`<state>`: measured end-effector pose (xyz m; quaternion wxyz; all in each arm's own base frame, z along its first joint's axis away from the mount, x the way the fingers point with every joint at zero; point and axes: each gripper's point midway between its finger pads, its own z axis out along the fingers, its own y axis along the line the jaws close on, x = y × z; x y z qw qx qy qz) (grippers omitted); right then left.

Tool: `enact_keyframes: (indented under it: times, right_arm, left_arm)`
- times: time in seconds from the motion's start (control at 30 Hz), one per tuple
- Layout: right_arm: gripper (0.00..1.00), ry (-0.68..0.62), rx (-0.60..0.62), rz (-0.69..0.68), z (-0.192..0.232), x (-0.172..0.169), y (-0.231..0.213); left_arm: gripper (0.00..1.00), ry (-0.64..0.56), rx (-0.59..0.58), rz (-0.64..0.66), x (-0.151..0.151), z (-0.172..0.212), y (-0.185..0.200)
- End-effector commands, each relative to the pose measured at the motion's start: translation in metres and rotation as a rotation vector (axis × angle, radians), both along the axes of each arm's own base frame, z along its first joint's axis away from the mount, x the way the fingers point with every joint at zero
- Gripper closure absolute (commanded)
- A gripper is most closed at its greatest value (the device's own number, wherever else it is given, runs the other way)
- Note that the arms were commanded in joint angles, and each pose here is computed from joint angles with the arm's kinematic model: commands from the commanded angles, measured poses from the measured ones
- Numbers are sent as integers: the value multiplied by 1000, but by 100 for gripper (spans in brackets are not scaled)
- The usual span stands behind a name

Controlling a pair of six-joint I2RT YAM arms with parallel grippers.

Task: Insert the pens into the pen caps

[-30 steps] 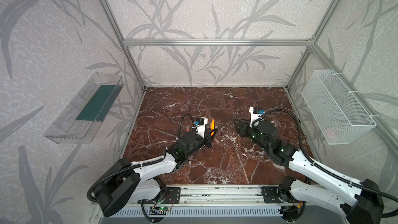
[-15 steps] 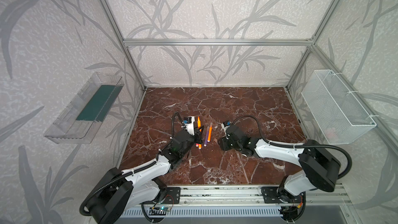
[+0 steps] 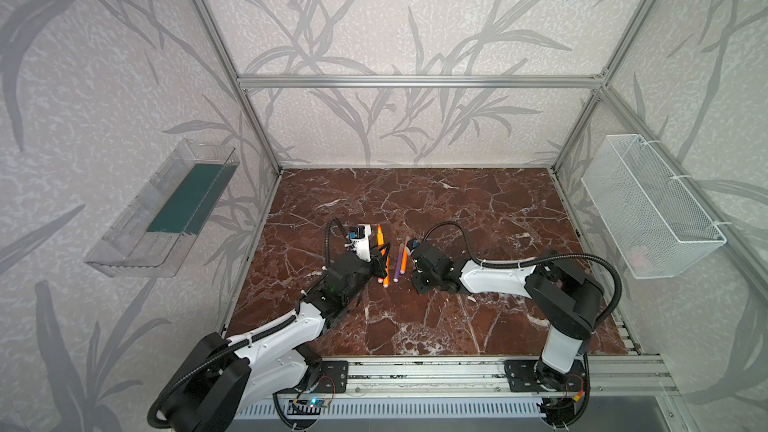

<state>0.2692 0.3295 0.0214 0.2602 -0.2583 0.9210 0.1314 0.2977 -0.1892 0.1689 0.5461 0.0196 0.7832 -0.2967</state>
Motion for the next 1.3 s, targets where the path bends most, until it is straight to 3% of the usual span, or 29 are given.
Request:
enact_keyframes:
  times: [0.0, 0.6, 0.87, 1.27]
  right_arm:
    - [62, -17, -108, -24, -9, -1, -18]
    - [62, -96, -173, -256, -3, 31, -55]
    - [62, -66, -79, -231, -3, 45, -37]
    - [62, -65, -58, -215, 2, 72, -4]
  left_arm:
    - [100, 5, -13, -6, -3, -1, 2]
    - [100, 4, -23, -9, -5, -1, 4]
    - [100, 2, -26, -10, -6, 0, 5]
    - [100, -7, -33, -12, -9, 3, 7]
